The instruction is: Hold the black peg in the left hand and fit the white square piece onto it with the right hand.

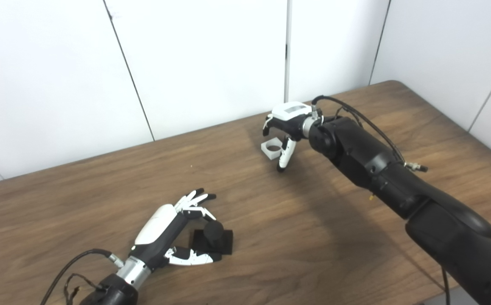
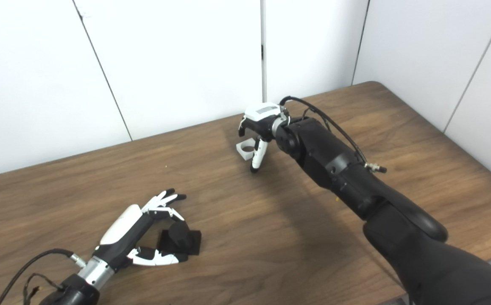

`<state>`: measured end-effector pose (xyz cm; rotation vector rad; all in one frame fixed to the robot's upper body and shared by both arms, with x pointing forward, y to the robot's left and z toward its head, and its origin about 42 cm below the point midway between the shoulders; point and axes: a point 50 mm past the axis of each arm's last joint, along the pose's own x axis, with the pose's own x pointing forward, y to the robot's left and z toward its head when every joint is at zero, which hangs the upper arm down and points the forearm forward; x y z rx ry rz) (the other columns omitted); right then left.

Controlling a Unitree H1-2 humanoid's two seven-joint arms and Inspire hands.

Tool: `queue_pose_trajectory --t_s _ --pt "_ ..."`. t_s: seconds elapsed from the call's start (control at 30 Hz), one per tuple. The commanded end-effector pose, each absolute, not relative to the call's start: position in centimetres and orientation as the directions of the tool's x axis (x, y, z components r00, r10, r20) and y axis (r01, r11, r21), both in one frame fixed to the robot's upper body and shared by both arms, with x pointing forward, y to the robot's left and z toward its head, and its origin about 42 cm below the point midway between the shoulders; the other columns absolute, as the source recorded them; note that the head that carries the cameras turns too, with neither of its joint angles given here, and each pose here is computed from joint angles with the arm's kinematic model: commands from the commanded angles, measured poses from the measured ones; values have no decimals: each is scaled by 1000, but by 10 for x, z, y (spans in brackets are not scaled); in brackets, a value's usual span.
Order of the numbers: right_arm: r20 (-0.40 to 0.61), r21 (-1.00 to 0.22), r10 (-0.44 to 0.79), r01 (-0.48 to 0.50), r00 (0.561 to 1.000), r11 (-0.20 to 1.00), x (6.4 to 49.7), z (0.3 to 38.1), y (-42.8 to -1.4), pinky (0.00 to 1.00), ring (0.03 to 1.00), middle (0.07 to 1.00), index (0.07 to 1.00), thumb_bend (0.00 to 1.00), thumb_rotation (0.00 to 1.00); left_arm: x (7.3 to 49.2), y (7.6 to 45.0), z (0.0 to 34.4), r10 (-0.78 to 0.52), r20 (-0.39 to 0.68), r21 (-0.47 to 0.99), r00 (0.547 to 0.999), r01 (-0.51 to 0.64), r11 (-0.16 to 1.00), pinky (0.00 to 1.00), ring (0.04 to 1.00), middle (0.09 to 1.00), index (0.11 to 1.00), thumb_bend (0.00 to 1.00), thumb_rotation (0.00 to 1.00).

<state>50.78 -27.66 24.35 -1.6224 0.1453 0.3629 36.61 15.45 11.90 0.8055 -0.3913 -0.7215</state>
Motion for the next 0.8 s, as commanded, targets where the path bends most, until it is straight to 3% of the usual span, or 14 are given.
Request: queue_pose_trajectory --t_s 0.0,0.5,0.67,0.7,0.77 --pt "-237 -969 119 -224 964 -108 521 273 -277 941 970 940 773 745 256 352 174 86 -692 -143 801 708 494 340 992 999 923 492 522 76" --pt "-271 -959 82 -261 959 -109 533 257 -282 946 947 916 721 713 244 350 175 90 -686 -148 801 713 493 340 999 1000 930 492 521 78" --pt "-276 -958 69 -268 959 -104 535 254 -283 952 942 890 644 695 228 351 176 91 -683 -150 801 715 493 340 1000 1000 928 492 521 79" --pt "-277 -958 69 -269 959 -101 535 253 -283 957 940 884 544 573 177 351 176 91 -683 -151 800 715 494 340 1000 1000 928 492 521 79" --pt "-276 -958 70 -268 959 -97 535 253 -283 964 941 880 504 527 157 351 176 92 -682 -151 798 716 495 343 1000 1000 929 492 521 78"
